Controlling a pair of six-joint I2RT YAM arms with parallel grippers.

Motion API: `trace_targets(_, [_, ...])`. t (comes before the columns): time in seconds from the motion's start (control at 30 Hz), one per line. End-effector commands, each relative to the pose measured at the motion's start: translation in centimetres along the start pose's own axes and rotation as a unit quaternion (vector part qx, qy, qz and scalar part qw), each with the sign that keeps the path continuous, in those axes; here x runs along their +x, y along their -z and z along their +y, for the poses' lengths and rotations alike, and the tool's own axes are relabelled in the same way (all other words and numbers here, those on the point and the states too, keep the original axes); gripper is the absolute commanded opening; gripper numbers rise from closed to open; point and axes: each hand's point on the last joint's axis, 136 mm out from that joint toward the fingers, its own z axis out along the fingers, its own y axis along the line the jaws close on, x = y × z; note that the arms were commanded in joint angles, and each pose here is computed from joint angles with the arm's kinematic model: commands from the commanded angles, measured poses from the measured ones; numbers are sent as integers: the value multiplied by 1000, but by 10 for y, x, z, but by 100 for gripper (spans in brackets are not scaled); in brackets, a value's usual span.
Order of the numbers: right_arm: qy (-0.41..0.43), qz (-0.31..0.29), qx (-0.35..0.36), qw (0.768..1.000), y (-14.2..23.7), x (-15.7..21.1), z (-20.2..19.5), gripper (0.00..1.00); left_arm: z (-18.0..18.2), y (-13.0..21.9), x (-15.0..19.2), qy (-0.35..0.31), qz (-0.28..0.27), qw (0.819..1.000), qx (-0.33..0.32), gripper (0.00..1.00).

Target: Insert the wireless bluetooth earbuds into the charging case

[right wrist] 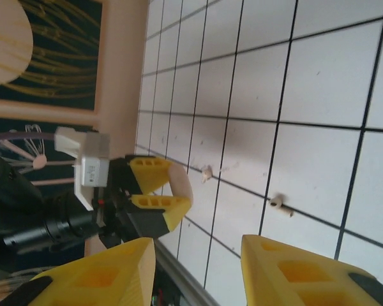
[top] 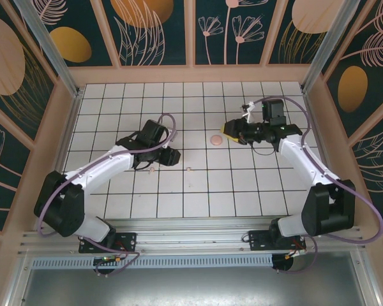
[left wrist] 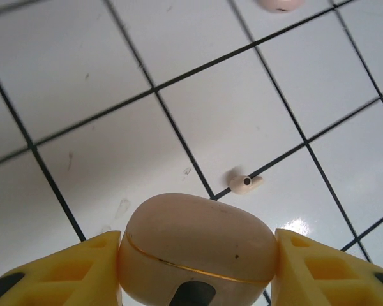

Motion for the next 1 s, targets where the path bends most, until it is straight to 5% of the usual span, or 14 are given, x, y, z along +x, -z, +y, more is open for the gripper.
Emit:
trace_targets(0.0, [6,51,-22,998,-10,20,11,40,-21,16,-28,-129,-79,988,42,43])
trace_targets(0.23, [31,92,-25,995,-49,38,30,40,-51,30,-25,-241,-145,953,116,41])
trace_targets(0.57, [71,113,-39,990,-77,53,62,41,-69,49,-20,-317,-184,919,148,42])
trace_targets(0.97, [86,150,-42,984,-95,82,80,43,-73,59,-26,-331,-206,909,147,41])
